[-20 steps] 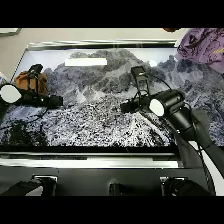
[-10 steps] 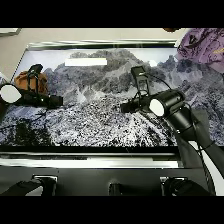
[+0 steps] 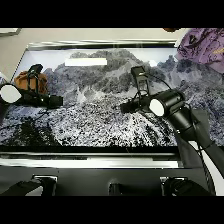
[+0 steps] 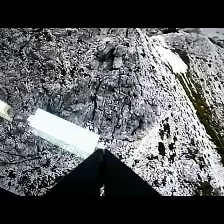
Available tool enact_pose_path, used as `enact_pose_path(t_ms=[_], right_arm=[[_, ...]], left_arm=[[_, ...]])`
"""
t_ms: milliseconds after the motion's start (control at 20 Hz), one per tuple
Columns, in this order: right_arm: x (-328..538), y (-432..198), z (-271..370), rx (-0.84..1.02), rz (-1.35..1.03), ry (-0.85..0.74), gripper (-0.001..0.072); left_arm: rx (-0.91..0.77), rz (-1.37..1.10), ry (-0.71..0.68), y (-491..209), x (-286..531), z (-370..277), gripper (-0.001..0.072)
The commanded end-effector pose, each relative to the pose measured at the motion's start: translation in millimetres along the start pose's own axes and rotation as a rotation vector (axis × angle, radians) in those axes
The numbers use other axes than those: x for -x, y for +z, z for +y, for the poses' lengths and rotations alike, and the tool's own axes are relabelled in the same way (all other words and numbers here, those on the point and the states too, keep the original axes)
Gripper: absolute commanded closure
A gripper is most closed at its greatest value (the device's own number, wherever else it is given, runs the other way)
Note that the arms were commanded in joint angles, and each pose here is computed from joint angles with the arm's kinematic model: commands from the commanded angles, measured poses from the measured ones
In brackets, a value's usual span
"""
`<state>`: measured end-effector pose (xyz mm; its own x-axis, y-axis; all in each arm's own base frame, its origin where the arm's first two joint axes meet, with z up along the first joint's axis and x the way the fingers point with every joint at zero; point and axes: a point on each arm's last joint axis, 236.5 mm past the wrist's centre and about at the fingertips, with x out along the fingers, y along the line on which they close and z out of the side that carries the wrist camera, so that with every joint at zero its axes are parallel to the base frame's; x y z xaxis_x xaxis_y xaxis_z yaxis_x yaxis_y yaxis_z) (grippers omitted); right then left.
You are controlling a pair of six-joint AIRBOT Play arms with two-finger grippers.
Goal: Fold the clothes and pants, and hang the long-sleeved shirts on hangers.
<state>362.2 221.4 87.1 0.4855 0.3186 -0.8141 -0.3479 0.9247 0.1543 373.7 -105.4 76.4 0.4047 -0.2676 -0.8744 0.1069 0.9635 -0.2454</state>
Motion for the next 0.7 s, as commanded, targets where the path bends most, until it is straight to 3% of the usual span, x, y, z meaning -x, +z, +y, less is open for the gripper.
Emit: enact_pose_path(t_ms=[0,100,200,450,650], right_arm=[[0,0,0,0.000,0.001,0.000,0.0673],[0,0,0,0.000,0.001,0.000,0.0673],[0,0,0,0.000,0.001,0.000,0.0673],[0,0,1,-0.002,0.002,0.004,0.0673],[0,0,1,-0.002,0.001,0.004,0.0673]], left_arm=[[-0.001,-0.001,0.000,0,0,0,0.0690],[-0.001,-0.001,0.001,0,0,0,0.0675],[0.072,-0.020,0.014,5,1,6,-0.0013],[0.359,-0.365,0.224,104,60,134,-0.0013],[0.456,-0.334,0.367,126,31,257,-0.0013]])
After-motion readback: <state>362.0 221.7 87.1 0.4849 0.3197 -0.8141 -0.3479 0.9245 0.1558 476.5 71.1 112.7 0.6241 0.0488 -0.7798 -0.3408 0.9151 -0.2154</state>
